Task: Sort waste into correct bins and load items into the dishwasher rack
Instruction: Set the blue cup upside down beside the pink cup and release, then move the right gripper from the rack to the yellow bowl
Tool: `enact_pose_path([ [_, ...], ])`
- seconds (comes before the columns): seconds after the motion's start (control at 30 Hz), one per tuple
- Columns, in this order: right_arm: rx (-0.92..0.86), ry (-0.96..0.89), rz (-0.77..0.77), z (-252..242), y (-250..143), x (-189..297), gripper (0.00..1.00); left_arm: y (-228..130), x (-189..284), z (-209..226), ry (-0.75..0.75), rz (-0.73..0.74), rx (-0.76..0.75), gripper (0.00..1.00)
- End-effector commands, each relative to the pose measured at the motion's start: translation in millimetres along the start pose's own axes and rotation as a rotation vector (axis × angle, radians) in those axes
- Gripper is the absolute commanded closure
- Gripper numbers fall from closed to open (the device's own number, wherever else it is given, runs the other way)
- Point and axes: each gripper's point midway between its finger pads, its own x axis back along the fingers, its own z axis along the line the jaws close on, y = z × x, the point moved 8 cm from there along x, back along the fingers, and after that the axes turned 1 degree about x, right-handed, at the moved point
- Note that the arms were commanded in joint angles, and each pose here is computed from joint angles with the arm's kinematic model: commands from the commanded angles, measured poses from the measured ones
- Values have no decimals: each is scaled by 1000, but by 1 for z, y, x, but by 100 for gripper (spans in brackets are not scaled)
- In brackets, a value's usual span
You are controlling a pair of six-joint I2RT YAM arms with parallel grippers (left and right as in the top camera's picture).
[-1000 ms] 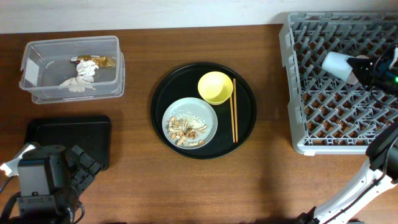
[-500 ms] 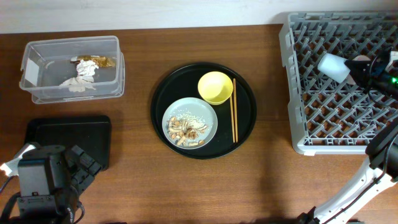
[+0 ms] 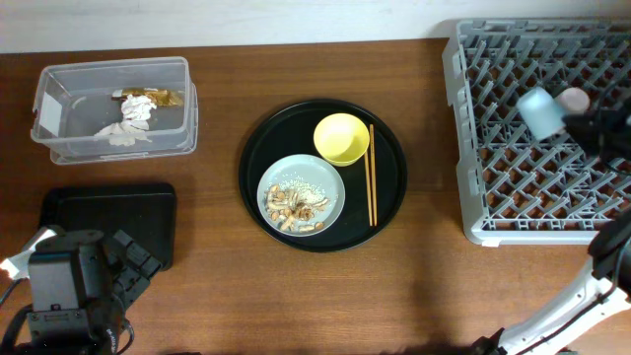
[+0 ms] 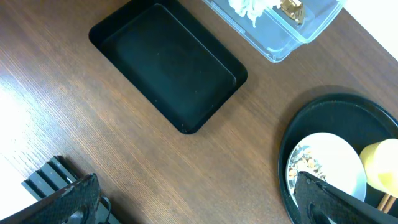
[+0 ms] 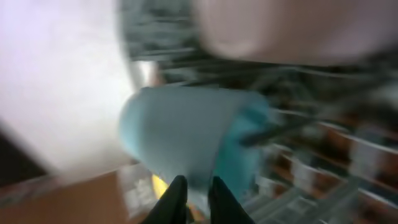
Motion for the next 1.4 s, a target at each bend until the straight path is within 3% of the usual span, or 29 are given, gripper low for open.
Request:
enact_pose_path([
  [0.0,31,-213,-121,10,-1,39,66,0,0,0,-1,-3,16,1],
  [0.13,10,-267,-196,41,-10,59,65,0,0,0,-1,-3,16,1],
  [0.27,149,-265,-228,90,-23,50,66,0,0,0,-1,-3,16,1],
  [0.33,201,-335,-222,102,-29,30,68,0,0,0,-1,-3,16,1],
  [0.4,240,-405,-194,110,-39,6,85,0,0,0,-1,-3,16,1],
  [0.57,543,-403,-27,163,-94,-71,86,0,0,0,-1,-3,16,1],
  [0.6,585,-442,-15,171,-107,-85,84,0,0,0,-1,-3,15,1],
  [0.67,671,-561,-34,182,-128,-106,51,0,0,0,-1,-3,15,1],
  [0.7,711,-631,-59,186,-135,-113,41,0,0,0,-1,-3,16,1],
  [0.77,767,-731,-103,191,-145,-120,33,0,0,0,-1,-3,15,1],
  [0.97,825,-953,-196,187,-147,-124,29,0,0,0,-1,-3,16,1],
  [1.1,782,-995,-140,159,-133,-134,30,0,0,0,-1,-3,16,1],
  [1.23,844,-910,23,141,-133,-156,30,0,0,0,-1,-3,16,1],
  [1.33,837,-917,42,133,-132,-164,31,0,0,0,-1,-3,16,1],
  [1.37,835,-920,53,130,-132,-168,38,0,0,0,-1,-3,15,1],
])
